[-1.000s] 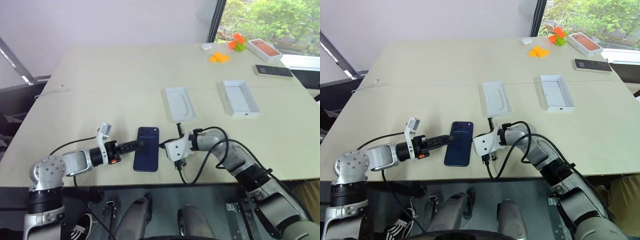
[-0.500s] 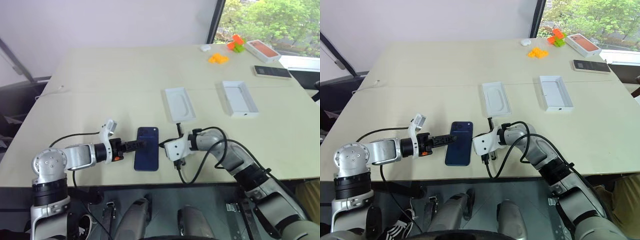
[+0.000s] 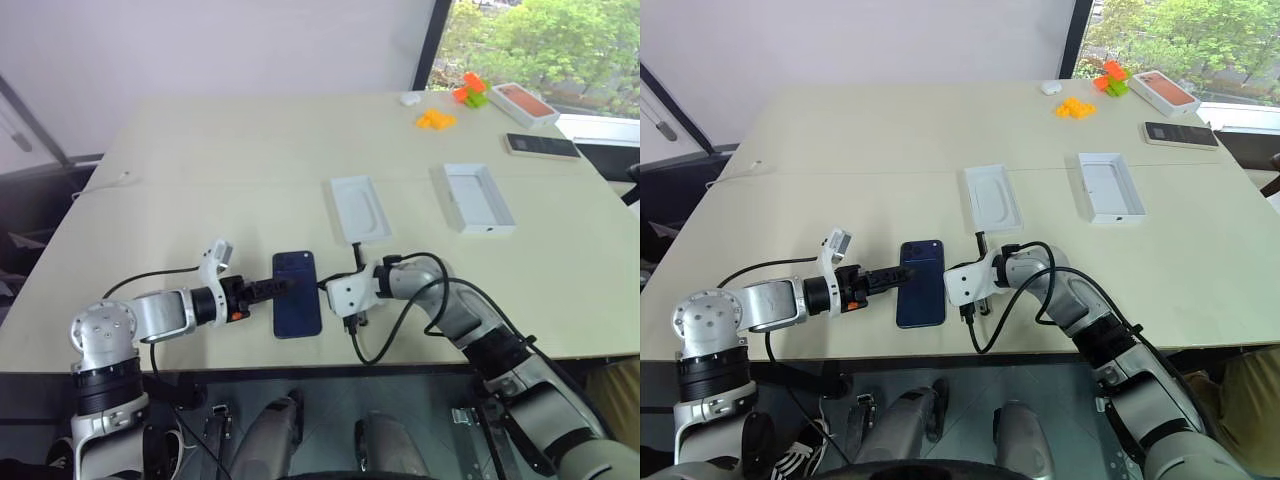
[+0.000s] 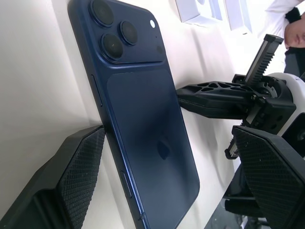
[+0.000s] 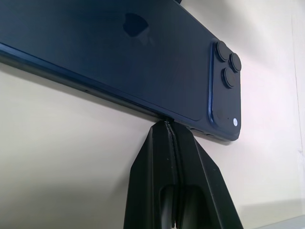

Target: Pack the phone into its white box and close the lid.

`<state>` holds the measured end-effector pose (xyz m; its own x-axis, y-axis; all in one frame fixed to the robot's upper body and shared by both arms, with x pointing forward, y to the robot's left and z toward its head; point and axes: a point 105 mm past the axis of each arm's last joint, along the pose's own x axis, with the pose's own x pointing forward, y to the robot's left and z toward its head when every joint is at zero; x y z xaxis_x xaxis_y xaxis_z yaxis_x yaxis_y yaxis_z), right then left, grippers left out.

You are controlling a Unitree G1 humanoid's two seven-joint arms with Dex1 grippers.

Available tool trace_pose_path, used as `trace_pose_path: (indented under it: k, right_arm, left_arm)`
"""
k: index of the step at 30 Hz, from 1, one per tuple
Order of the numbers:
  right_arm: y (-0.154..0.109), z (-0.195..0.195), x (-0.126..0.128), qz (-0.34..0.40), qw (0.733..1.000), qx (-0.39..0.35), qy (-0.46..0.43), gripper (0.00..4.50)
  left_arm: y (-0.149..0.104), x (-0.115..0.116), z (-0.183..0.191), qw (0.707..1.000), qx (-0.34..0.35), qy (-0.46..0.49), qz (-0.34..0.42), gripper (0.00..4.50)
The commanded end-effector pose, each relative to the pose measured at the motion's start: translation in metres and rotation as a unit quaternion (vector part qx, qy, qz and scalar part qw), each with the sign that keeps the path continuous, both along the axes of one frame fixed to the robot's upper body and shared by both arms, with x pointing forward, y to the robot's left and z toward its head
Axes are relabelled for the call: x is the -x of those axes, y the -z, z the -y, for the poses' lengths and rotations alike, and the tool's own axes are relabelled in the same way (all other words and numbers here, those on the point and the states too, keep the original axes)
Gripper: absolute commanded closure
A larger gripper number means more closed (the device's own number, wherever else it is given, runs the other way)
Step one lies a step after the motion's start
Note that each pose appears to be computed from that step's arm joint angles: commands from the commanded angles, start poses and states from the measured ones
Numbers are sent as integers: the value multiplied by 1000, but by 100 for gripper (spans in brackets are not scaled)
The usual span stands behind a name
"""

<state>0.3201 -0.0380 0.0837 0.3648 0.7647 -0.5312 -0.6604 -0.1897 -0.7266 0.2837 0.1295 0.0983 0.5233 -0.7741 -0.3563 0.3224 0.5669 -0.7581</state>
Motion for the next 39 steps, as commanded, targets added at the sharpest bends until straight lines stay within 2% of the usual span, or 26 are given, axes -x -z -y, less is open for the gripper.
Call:
trace_pose_path:
  k: [1,4,7,9,13,19,22,23,27,33,37,39]
  right_arm:
    - [6,-29,16,-8,999,-9,-48,447]
    - [8,-29,17,-7,999,-6,-51,447]
    - [9,-27,16,-6,999,-2,-49,447]
    - [8,-27,15,-7,999,-5,-47,447]
    - [8,-23,17,-16,999,-9,-46,447]
    - [5,-21,13,-20,999,-15,-38,447]
    - [6,-19,13,-21,999,-13,-36,447]
    - [6,-18,13,-20,999,-12,-36,447]
    - [7,-19,14,-21,999,-13,-35,447]
    - [5,-24,15,-21,999,-18,-38,447]
    - [5,-23,14,-21,999,-21,-37,447]
    - [4,-22,14,-22,999,-21,-36,447]
  left_arm:
    - [-7,3,26,998,45,43,2,0]
    - [-13,3,29,997,63,43,9,0]
    - [-9,5,28,998,39,43,10,0]
    - [-8,6,29,998,52,41,5,0]
    - [-24,8,31,996,68,53,31,0]
    - [-26,9,25,993,105,42,18,0]
    - [-12,9,18,999,35,28,1,0]
    - [-12,9,17,999,32,28,3,0]
    - [-34,9,24,996,78,33,29,0]
    - [-41,17,27,993,112,34,16,0]
    - [-25,20,24,997,71,27,-6,0]
    - [-25,21,26,996,82,28,-12,0]
